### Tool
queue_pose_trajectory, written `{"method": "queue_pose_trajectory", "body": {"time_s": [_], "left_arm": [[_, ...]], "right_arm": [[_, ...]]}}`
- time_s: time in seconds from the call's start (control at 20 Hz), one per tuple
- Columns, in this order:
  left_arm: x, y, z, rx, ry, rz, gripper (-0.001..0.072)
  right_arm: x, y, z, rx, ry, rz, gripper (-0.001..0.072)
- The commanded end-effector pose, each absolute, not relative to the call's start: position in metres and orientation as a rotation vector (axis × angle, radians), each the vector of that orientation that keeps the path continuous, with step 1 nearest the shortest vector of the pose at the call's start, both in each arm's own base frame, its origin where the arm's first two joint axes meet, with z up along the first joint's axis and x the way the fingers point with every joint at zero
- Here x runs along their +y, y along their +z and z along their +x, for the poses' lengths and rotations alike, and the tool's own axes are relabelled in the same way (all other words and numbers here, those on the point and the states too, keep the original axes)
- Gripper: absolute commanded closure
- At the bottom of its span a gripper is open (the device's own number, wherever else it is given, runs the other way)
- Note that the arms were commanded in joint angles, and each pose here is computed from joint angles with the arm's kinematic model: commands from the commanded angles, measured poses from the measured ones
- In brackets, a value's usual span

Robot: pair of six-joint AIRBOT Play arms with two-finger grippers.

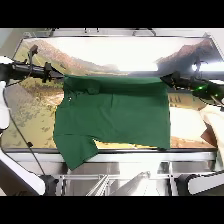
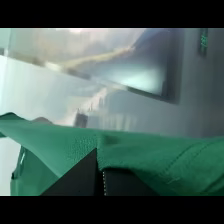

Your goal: Fold the shirts.

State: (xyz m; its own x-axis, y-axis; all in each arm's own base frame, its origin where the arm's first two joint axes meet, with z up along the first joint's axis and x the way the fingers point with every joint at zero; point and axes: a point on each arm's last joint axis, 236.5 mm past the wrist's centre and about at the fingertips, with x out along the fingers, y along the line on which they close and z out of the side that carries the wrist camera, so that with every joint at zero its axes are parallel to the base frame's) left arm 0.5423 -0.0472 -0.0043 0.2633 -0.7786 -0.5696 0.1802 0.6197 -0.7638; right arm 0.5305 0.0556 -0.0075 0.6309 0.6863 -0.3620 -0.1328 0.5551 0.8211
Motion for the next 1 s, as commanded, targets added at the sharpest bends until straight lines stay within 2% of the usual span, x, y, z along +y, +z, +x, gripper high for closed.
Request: {"method": "queue_pose_trajectory", "body": {"time_s": [0.0,0.2,0.4,0.75,0.8,0.85,0.9,0.95], "left_arm": [[-0.04,-0.028,0.562,1.124,-0.706,-0.626,0.0681],[-0.04,-0.04,0.535,1.206,-0.736,-0.663,0.0683],[-0.037,-0.049,0.493,1.384,-0.79,-0.627,0.0684],[-0.048,-0.066,0.485,1.469,-0.754,-0.535,0.0692],[-0.048,-0.066,0.485,1.468,-0.752,-0.534,0.0679],[-0.048,-0.065,0.484,1.48,-0.739,-0.55,0.0572],[-0.042,-0.064,0.485,1.502,-0.688,-0.586,0.0407],[-0.031,-0.063,0.486,1.528,-0.618,-0.611,0.0407]], "right_arm": [[0.05,-0.028,0.544,0.731,0.532,0.842,0.0693],[0.068,-0.056,0.5,0.947,0.613,0.771,0.0693],[0.072,-0.079,0.458,1.163,0.631,0.734,0.0694],[0.074,-0.102,0.441,1.237,0.565,0.79,0.0692],[0.071,-0.101,0.442,1.239,0.55,0.809,0.0659],[0.07,-0.099,0.441,1.246,0.546,0.833,0.0393],[0.067,-0.094,0.438,1.256,0.552,0.863,0.0213],[0.062,-0.084,0.432,1.268,0.578,0.893,0.0216]]}}
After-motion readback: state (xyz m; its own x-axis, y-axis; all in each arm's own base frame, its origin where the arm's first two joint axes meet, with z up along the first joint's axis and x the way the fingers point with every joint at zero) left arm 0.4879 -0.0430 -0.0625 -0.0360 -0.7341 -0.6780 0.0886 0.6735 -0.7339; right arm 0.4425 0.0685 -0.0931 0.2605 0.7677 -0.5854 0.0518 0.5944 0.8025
